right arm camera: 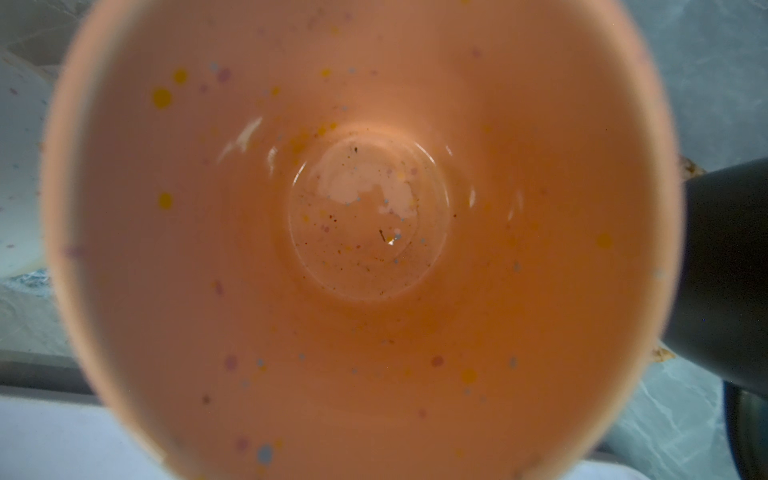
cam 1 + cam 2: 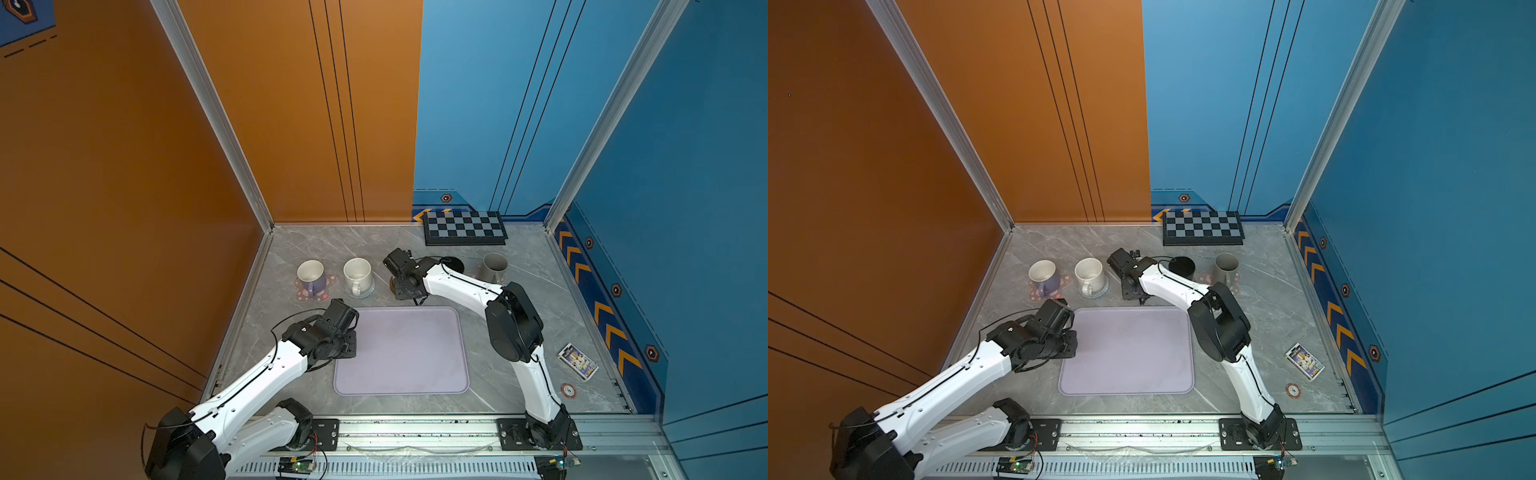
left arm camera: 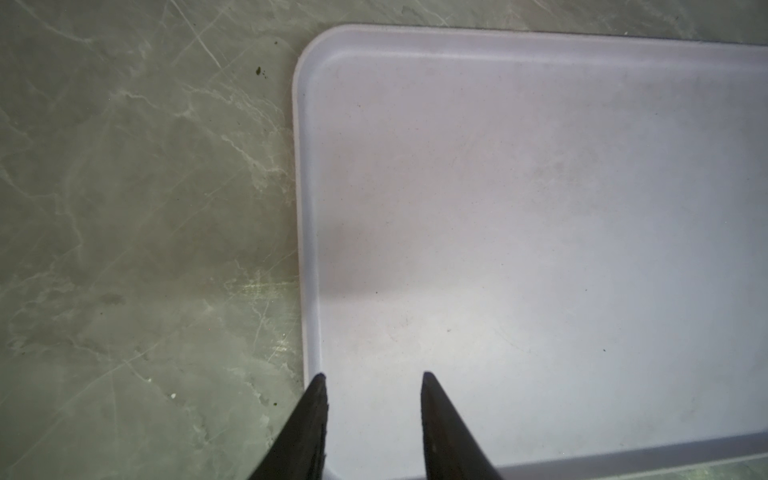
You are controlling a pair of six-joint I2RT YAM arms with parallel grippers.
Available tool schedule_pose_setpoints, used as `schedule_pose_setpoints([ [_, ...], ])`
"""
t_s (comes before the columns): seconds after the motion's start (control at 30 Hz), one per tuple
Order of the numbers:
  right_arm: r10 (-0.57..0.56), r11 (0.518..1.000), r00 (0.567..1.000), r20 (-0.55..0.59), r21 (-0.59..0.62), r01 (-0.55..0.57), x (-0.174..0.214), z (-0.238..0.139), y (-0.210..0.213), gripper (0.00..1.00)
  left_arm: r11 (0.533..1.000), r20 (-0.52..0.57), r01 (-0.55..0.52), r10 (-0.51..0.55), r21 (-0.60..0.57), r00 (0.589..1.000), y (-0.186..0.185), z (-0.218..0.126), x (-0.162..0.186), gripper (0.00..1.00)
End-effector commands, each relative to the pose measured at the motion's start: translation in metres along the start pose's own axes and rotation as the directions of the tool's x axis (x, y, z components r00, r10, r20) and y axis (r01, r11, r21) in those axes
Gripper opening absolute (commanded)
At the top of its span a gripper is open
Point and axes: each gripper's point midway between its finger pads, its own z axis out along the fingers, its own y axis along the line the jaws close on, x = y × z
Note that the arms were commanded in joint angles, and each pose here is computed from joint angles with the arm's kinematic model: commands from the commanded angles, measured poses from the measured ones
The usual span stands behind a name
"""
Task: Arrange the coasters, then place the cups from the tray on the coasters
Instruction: 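Lower the pink-orange mug onto the wooden coaster with the right gripper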
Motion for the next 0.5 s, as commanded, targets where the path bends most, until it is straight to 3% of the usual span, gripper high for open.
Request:
schedule_pose_setpoints([
  [0.0,0.029,0.999,0.999,0.046,-0.014,-0.029,-0.0166,-0.0191,0.0036,0.11,1.0,-0.023,0.009,-0.009,0.001,1.0,0.0035,-0.0004,0.0075,0.39],
  [0.23,0.029,0.999,0.999,0.04,-0.025,-0.028,-0.0156,-0.0197,0.0058,0.14,1.0,-0.017,0.017,-0.017,0.007,1.0,0.0037,-0.0015,0.0078,0.39],
  [0.47,0.019,0.999,0.999,0.036,-0.041,-0.018,-0.016,-0.0207,0.0089,0.26,1.0,-0.014,0.018,-0.018,0.013,1.0,0.0032,-0.0026,0.0079,0.4],
])
